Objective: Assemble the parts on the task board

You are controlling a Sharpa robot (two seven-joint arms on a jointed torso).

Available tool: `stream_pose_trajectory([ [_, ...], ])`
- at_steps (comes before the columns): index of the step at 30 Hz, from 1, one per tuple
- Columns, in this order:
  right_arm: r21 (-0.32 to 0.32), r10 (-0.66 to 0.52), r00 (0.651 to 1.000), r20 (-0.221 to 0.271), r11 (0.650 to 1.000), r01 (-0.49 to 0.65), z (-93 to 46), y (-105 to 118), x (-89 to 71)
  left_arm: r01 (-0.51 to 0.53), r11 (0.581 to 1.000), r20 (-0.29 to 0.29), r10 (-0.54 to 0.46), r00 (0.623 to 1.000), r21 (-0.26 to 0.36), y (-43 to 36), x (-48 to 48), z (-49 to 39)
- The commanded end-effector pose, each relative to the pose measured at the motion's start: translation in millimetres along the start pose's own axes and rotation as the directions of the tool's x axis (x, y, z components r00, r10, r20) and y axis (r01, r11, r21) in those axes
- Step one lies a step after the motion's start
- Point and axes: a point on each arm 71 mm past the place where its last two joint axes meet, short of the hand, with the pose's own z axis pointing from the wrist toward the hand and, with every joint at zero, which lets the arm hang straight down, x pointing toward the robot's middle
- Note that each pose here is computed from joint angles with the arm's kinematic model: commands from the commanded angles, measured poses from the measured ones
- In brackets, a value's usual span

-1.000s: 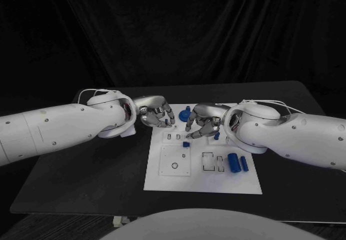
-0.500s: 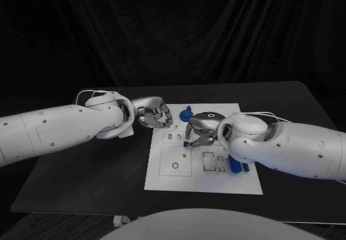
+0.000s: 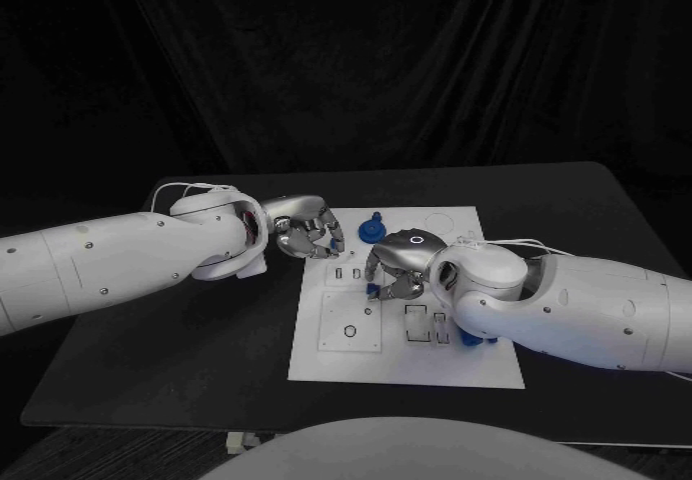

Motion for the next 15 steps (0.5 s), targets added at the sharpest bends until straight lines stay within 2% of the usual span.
stream_pose_trajectory([
  [1,0.013,-0.028,0.999,0.023,1.0,0.028,0.1,0.3,2.8,0.004,1.0,-0.014,-0.004,1.0,0.009,-1.5,2.4,0.9],
  [15,0.021,-0.042,0.999,0.01,0.999,0.042,2.5,-0.8,10.3,0.007,1.0,-0.024,-0.007,1.0,0.005,-1.0,4.4,1.3],
])
